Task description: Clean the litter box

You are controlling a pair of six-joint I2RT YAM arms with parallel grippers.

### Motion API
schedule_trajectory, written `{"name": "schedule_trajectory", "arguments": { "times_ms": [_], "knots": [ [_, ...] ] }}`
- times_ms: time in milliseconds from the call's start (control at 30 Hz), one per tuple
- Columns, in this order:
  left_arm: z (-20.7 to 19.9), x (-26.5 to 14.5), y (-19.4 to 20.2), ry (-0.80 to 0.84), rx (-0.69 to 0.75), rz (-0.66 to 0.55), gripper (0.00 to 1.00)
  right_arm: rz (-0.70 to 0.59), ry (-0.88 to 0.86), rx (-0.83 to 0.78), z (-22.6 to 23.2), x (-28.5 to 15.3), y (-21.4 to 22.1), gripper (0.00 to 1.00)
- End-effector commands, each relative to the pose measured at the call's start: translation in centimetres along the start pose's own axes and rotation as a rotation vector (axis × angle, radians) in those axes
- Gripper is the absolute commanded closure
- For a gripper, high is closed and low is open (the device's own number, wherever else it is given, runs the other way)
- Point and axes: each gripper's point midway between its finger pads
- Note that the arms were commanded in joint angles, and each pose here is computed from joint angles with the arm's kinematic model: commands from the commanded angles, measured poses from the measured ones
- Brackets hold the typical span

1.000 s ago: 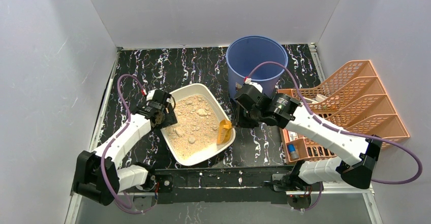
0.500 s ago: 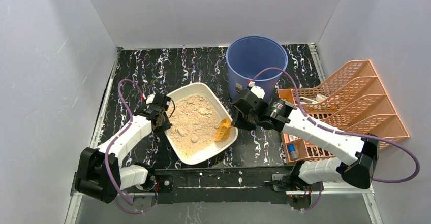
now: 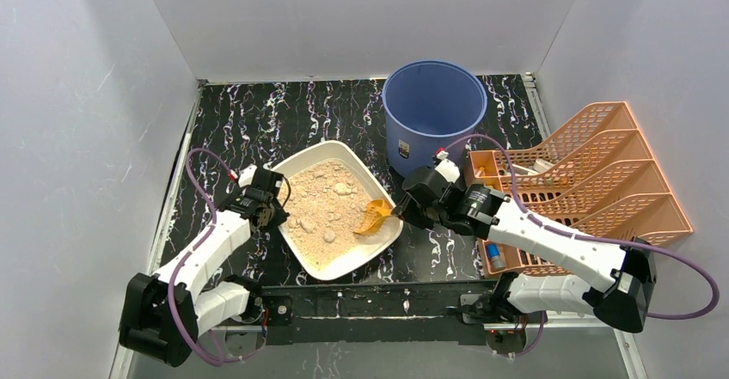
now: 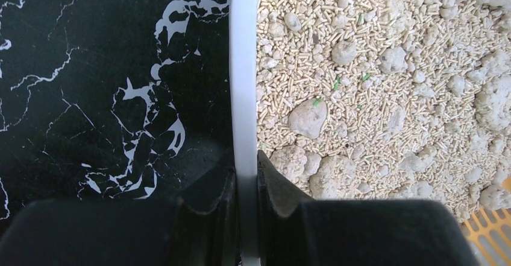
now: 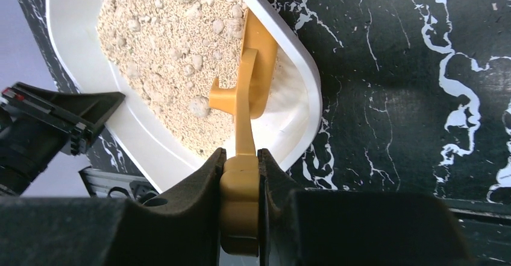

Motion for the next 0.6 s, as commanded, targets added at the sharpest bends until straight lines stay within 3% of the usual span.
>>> {"name": "schedule_trajectory", "arguments": {
  "times_ms": [0, 567],
  "knots": [
    [0.6, -1.0, 2.2, 0.025, -0.020, 0.084, 1.00, -0.031, 0.075, 0.045, -2.3, 2.2, 0.7, 0.99],
    [0.3, -2.4, 2.9, 0.068, -0.030, 0.129, 1.00, -0.114, -0.051, 0.083, -1.7, 9.2, 2.2, 0.99]
  ]
}}
Point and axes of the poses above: each gripper's point midway between its finger pads, its own x axis out along the fingers, its own z axis along the line the jaws close on, y = z × x, and after that the axes turned 10 degrees about -x, right-handed
